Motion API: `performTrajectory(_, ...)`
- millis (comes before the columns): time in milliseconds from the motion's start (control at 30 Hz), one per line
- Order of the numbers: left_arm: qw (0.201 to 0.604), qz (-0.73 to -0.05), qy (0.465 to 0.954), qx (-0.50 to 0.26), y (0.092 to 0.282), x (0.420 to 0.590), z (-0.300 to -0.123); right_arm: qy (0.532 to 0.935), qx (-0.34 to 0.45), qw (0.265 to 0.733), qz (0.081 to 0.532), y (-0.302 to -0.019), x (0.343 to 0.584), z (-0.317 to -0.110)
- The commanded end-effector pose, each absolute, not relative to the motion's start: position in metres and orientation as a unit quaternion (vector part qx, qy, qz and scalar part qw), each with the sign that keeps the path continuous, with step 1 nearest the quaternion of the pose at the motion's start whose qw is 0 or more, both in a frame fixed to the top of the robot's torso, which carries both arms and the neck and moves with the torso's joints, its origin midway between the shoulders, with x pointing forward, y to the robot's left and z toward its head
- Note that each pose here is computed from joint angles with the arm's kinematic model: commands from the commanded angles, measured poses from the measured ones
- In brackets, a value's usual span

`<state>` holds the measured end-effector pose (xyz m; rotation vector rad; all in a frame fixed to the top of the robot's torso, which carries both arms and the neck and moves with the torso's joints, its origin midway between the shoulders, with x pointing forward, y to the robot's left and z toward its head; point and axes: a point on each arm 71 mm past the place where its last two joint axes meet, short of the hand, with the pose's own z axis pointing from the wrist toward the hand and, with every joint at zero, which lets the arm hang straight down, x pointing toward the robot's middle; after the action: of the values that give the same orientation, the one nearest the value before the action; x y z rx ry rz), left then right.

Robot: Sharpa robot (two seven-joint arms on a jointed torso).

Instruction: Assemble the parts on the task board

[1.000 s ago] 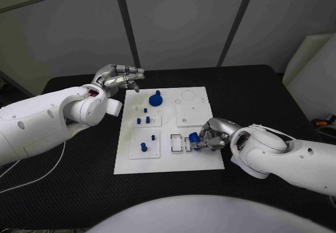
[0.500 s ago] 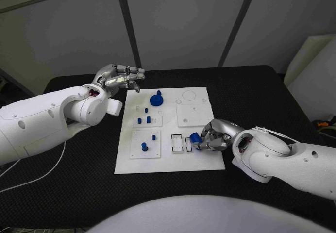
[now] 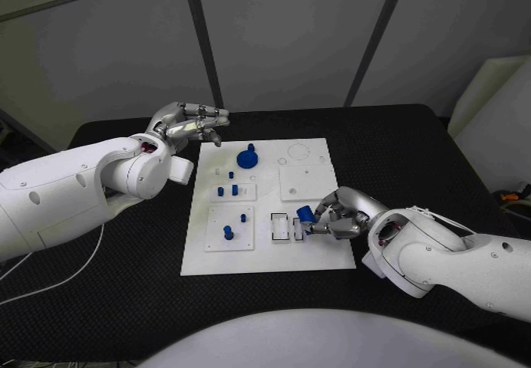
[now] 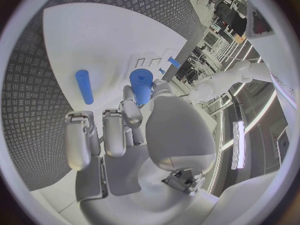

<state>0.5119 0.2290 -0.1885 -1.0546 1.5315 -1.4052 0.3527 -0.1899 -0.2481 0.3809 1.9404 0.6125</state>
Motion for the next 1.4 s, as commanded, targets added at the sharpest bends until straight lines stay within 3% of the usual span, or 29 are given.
performTrajectory(33,0.394,-0.559,0.601,-0.413,0.228,0.512,-0.187,0.790,0.182,0.516,0.277,-0.186,0.353,-0.244)
performTrajectory(533,0.392,-0.560,0.602,-0.412,0.227,0.511,-0.187,0.830,0.154,0.453,0.286,-0.154,0.358,-0.260)
performTrajectory(1400,0.392,-0.560,0.602,-0.412,0.227,0.511,-0.187,0.830,0.157,0.458,0.276,-0.146,0.368,-0.266)
